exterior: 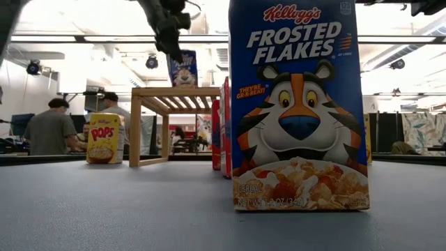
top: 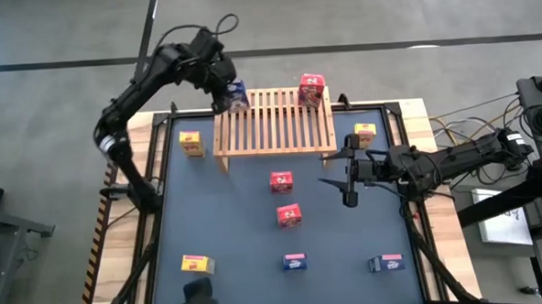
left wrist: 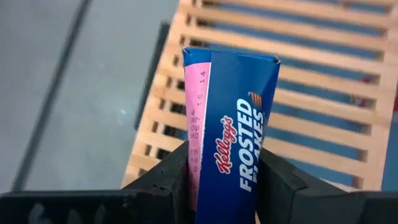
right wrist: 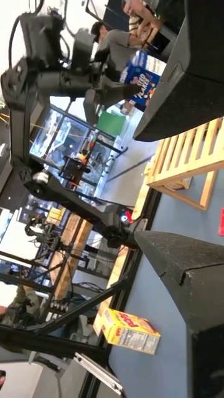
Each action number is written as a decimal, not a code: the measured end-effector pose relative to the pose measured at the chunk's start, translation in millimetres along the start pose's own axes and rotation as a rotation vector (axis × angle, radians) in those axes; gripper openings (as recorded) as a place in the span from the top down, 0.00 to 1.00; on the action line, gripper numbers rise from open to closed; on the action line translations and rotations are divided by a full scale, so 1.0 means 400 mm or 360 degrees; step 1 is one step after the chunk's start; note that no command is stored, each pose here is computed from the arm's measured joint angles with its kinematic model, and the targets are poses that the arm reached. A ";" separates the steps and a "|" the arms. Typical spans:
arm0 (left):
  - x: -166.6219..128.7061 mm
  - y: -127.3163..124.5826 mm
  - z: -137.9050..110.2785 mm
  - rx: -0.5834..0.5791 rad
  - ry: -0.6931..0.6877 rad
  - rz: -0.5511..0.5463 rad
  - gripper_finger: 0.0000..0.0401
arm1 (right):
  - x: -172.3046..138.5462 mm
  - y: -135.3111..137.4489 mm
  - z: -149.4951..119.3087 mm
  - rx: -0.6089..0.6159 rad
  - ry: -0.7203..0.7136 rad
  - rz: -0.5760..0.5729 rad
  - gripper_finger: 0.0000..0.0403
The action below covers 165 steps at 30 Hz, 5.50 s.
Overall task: Stack cereal on shelf
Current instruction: Put the top blue cereal box on the shelf
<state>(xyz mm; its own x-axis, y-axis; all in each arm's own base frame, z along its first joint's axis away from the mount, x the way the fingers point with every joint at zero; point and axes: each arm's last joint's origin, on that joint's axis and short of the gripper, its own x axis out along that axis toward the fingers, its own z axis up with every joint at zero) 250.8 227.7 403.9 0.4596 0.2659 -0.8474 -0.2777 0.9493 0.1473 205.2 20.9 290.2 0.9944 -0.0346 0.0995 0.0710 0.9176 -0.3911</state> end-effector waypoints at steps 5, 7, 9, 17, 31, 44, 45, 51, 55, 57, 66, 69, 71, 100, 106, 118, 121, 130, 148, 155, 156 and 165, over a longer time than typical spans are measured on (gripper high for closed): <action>0.022 0.025 0.034 -0.0017 0.0088 -0.0039 0.62 | 0.000 0.001 -0.001 0.0004 0.0008 0.0004 0.41; 0.031 0.032 0.046 -0.0020 0.0107 -0.0048 0.58 | 0.000 0.001 -0.002 0.0011 0.0013 0.0006 0.41; 0.039 0.036 0.053 -0.0028 0.0137 -0.0063 0.55 | 0.000 0.001 -0.003 0.0011 0.0020 0.0009 0.41; 0.065 0.042 0.050 -0.0025 0.0243 -0.0067 0.44 | 0.000 0.004 -0.008 0.0019 0.0051 0.0023 0.41; -0.092 0.021 0.042 0.0011 -0.0059 0.0078 0.42 | 0.000 0.004 -0.009 0.0020 0.0060 0.0027 0.41; -0.232 -0.029 -0.016 0.0000 -0.0470 0.0020 0.42 | 0.000 0.004 -0.010 0.0037 0.0061 0.0028 0.41; -0.229 -0.033 -0.027 -0.0001 -0.0494 0.0033 0.42 | 0.000 0.004 -0.010 0.0037 0.0061 0.0028 0.41; -0.183 -0.062 -0.121 -0.0036 -0.0723 0.0160 0.42 | 0.000 0.005 -0.010 0.0035 0.0061 0.0030 0.41; -0.143 -0.085 -0.187 -0.0041 -0.0941 0.0271 0.42 | 0.000 0.005 -0.010 0.0034 0.0060 0.0032 0.41; -0.121 -0.095 -0.218 -0.0057 -0.1036 0.0320 0.42 | 0.000 0.005 -0.010 0.0034 0.0060 0.0033 0.41; -0.006 -0.117 -0.311 -0.0191 -0.1147 0.0341 0.32 | 0.000 0.005 -0.010 0.0043 0.0057 0.0041 0.41; 0.019 -0.112 -0.323 -0.0242 -0.1104 0.0331 0.24 | 0.000 0.005 -0.010 0.0043 0.0058 0.0041 0.41; 0.036 -0.106 -0.328 -0.0282 -0.1081 0.0322 0.19 | 0.000 0.005 -0.010 0.0043 0.0059 0.0042 0.41; 0.214 -0.019 -0.252 -0.0222 -0.0956 0.0158 0.33 | -0.001 0.008 -0.017 0.0048 0.0107 0.0059 0.41; 0.206 -0.013 -0.256 -0.0168 -0.0962 0.0193 0.50 | -0.001 0.008 -0.017 0.0051 0.0107 0.0059 0.41; 0.196 0.008 -0.270 -0.0067 -0.1013 0.0135 0.64 | -0.001 0.008 -0.017 0.0050 0.0106 0.0058 0.41; 0.195 0.009 -0.269 -0.0026 -0.1020 0.0154 0.63 | -0.001 0.008 -0.017 0.0049 0.0106 0.0058 0.41; 0.183 0.027 -0.277 0.0056 -0.1132 0.0056 0.62 | -0.001 0.008 -0.016 0.0029 0.0101 0.0054 0.41; 0.226 0.152 -0.216 0.0049 -0.0971 -0.0341 0.62 | 0.000 0.003 -0.011 0.0031 0.0064 0.0017 0.41; 0.247 0.170 -0.193 0.0122 -0.0812 -0.0469 0.62 | 0.000 0.001 -0.011 0.0029 0.0067 0.0012 0.41; 0.247 0.171 -0.191 0.0128 -0.0812 -0.0460 0.62 | 0.000 0.001 -0.011 0.0030 0.0067 0.0012 0.41; 0.218 0.158 -0.179 0.0148 -0.0755 -0.0282 0.63 | 0.000 -0.001 -0.012 0.0030 0.0071 0.0007 0.41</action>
<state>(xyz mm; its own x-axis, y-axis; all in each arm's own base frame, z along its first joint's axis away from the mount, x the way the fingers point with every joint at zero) 212.9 298.9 302.7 0.8309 0.1257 -0.5420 -0.0944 0.9919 0.0853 205.7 18.6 285.8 0.9972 -0.0479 0.0571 0.0658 0.9250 -0.3743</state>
